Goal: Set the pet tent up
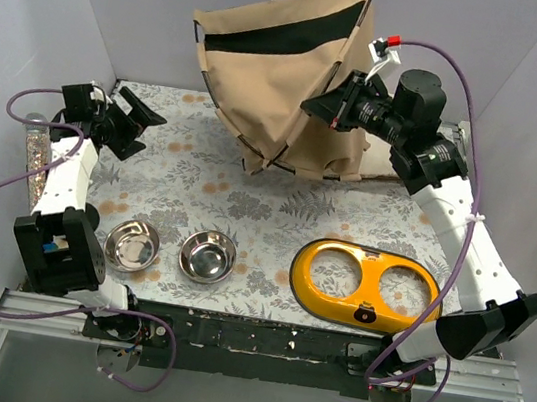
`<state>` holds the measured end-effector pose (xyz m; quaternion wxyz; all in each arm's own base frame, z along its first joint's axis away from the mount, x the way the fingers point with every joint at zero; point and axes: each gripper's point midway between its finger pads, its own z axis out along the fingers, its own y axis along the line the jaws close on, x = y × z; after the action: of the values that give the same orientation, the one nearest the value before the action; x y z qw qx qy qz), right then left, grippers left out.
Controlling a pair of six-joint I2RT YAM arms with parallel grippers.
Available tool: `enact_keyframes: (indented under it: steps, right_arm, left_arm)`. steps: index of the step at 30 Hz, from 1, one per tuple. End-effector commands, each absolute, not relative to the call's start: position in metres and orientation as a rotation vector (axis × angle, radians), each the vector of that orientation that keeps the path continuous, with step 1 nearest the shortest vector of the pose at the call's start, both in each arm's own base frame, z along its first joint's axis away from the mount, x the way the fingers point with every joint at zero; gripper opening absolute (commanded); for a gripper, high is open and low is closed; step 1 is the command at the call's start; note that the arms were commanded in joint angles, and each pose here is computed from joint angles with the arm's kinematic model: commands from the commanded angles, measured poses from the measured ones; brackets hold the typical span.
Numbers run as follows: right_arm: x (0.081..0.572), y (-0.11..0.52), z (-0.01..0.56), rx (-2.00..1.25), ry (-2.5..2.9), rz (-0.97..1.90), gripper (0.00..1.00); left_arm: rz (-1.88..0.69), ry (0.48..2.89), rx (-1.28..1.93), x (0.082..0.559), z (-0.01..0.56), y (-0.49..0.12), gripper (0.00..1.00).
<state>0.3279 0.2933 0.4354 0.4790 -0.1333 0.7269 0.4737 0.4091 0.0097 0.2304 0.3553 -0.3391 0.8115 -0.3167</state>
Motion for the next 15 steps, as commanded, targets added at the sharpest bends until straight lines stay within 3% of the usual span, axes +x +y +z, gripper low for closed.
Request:
enact_keyframes:
  steps: [1, 5, 9, 15]
  right_arm:
    - [0.324, 0.295, 0.493, -0.335, 1.609, 1.224, 0.01]
    - [0.324, 0.295, 0.492, -0.298, 1.640, 1.248, 0.01]
    - [0.320, 0.301, 0.495, -0.315, 1.636, 1.300, 0.01]
    - [0.312, 0.309, 0.499, -0.366, 1.627, 1.357, 0.01]
  left_arm:
    - [-0.834, 2.005, -0.465, 0.393, 0.276, -0.009, 0.98]
    - [-0.876, 1.585, 0.459, 0.330, 0.381, -0.074, 0.98]
    - [-0.689, 1.300, 0.948, 0.283, 0.399, -0.121, 0.98]
    - [-0.459, 1.058, 1.369, 0.283, 0.376, -0.170, 0.74]
